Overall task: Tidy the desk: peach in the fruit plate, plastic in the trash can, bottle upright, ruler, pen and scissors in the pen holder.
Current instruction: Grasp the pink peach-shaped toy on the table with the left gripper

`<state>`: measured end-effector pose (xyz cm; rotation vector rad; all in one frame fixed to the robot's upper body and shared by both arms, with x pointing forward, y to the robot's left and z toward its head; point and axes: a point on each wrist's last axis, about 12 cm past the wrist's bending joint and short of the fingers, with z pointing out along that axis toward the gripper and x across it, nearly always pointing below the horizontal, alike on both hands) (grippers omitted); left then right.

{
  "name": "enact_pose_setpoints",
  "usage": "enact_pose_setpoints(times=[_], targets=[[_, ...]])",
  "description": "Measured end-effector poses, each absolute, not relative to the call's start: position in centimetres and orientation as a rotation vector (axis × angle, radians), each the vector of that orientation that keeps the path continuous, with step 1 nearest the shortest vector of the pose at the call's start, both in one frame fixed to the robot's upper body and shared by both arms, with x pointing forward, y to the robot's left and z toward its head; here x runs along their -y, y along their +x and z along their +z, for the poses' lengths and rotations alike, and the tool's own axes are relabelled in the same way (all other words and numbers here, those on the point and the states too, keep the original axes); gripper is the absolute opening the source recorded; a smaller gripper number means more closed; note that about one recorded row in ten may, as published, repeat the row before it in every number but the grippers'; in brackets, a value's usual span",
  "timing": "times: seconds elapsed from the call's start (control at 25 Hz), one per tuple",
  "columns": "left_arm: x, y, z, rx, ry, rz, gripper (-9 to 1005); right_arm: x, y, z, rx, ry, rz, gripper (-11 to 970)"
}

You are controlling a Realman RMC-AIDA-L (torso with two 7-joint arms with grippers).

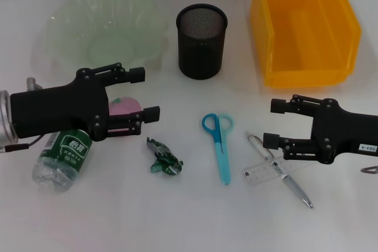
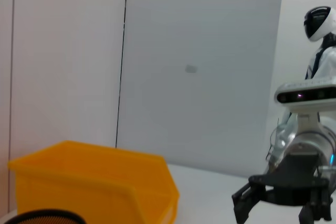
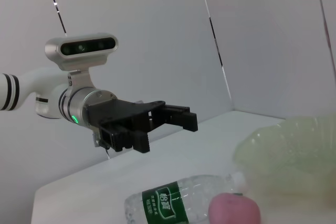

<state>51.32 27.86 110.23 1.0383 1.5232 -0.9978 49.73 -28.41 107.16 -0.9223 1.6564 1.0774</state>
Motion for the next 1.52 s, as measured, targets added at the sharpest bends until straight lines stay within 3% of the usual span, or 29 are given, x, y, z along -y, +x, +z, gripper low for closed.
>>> enact_pose_setpoints(times=[0.2, 0.6, 1.44, 1.52], targets=[[-27.0, 52.2, 110.2, -1.572, 1.122, -0.922, 759, 28.4, 49.7, 107.0, -1.662, -0.918, 1.079, 814], [-24.3, 54.8, 110.3, -1.786, 1.269, -0.584, 753, 28.4, 49.7, 107.0, -1.662, -0.916, 1.080, 814], [-24.8, 56.3, 108.6, -2.013, 1.361, -0.416, 739, 28.3, 49.5, 106.8, -1.664, -0.904, 1.093, 814], [-24.8, 56.6, 108.6, -2.038, 1.355, -0.399, 666, 28.3, 49.5, 106.8, -1.665, -0.904, 1.093, 815]])
